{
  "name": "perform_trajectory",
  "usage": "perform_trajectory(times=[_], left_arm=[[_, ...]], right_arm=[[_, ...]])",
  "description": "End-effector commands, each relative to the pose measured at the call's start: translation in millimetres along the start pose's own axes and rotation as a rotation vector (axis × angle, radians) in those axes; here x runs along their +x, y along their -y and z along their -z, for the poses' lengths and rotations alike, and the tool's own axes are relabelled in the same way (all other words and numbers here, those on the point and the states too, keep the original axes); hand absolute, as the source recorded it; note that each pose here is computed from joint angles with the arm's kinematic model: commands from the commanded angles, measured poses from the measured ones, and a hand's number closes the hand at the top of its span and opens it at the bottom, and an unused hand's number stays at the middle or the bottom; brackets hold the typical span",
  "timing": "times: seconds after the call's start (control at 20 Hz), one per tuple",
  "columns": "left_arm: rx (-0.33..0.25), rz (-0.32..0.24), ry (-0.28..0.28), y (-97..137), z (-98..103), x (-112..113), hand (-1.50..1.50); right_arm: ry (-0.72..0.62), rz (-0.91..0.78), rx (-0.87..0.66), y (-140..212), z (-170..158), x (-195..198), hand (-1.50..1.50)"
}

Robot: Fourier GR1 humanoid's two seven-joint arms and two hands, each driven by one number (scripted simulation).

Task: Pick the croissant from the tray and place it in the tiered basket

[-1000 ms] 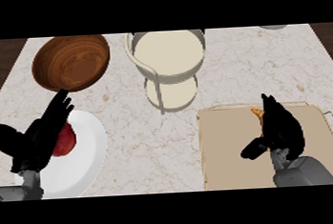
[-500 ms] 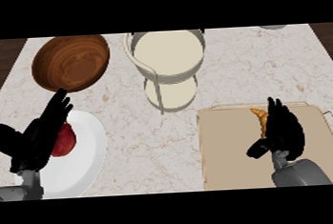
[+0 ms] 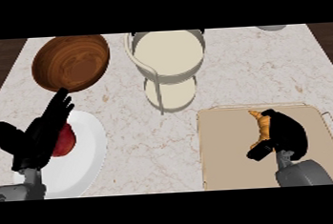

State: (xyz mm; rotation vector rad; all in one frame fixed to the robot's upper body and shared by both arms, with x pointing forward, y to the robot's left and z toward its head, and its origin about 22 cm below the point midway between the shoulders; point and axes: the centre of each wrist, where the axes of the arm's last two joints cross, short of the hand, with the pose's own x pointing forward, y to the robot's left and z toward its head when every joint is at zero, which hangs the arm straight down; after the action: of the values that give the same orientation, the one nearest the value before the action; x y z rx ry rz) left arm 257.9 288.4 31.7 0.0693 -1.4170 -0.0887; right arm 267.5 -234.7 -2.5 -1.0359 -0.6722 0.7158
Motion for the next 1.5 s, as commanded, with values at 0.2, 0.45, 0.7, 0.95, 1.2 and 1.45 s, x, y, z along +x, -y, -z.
perform_trajectory(times=[0.2,0.45,0.7,0.95,1.2,1.45], left_arm=[[-0.005,0.008,0.002,-11.5,0.8,-0.3,0.00],[0.000,-0.002,0.018,-8.6,8.7,-3.8,0.00],[-0.020,0.013,0.023,12.0,-5.4,7.0,0.00],[-0.023,0.003,0.017,7.1,0.4,3.1,0.00],[-0.009,0.014,0.004,-4.5,0.6,5.2,0.00],[-0.009,-0.003,0.015,-8.5,-0.6,4.1,0.00]], right_arm=[[0.044,-0.174,0.075,-18.8,9.7,-3.3,1.50],[0.087,-0.183,-0.047,-26.8,1.3,1.8,1.50],[0.273,-0.216,-0.182,23.0,42.0,-25.9,1.50],[0.669,-0.255,-0.232,86.3,62.9,-51.3,1.50],[0.887,0.146,-0.368,118.6,67.4,-42.9,1.50],[1.077,0.385,-0.377,169.3,69.3,-31.9,1.50]])
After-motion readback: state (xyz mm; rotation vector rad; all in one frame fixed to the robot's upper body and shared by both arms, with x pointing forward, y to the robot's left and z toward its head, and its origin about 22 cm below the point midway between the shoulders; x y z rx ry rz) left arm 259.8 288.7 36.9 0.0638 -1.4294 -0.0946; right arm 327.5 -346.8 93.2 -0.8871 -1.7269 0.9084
